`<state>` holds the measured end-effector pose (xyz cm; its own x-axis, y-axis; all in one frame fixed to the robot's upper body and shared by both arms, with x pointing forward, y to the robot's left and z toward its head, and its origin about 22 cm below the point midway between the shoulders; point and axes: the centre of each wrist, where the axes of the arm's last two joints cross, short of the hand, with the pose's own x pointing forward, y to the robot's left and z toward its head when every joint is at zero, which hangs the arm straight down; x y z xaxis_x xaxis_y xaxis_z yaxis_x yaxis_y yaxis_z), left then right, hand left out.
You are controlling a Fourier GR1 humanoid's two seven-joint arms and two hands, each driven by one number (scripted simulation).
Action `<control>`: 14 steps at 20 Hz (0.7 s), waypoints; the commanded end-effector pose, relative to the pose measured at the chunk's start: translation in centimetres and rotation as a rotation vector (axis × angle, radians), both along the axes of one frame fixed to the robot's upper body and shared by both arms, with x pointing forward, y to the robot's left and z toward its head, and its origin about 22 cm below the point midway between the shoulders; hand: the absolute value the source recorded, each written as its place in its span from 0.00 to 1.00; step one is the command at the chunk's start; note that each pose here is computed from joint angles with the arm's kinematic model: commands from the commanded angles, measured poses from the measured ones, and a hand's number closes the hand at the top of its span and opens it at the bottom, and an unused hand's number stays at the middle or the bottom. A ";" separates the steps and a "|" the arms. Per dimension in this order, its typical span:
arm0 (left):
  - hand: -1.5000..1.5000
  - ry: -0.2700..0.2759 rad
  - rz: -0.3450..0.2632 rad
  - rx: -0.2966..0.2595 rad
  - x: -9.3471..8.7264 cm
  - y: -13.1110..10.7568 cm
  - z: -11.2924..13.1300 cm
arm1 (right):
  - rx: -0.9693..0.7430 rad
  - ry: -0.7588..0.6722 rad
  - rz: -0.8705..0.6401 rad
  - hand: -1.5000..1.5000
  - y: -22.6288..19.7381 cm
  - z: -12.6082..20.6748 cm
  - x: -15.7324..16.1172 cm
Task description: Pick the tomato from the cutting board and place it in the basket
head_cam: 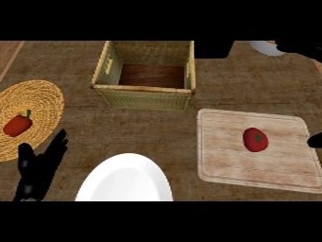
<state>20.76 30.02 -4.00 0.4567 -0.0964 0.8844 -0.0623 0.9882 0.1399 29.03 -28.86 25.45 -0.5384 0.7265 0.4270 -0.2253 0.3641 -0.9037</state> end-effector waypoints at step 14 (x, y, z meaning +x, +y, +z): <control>0.50 0.088 -0.017 -0.005 -1.4 -0.4 -1.3 | -0.455 0.263 0.022 0.00 -5.5 8.7 -1.5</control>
<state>20.83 29.54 -4.00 0.4481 -0.1116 0.8870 -0.0431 0.9883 0.1462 27.86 -33.38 33.00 -0.4721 0.8573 0.2056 -0.4405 -0.0273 -0.8973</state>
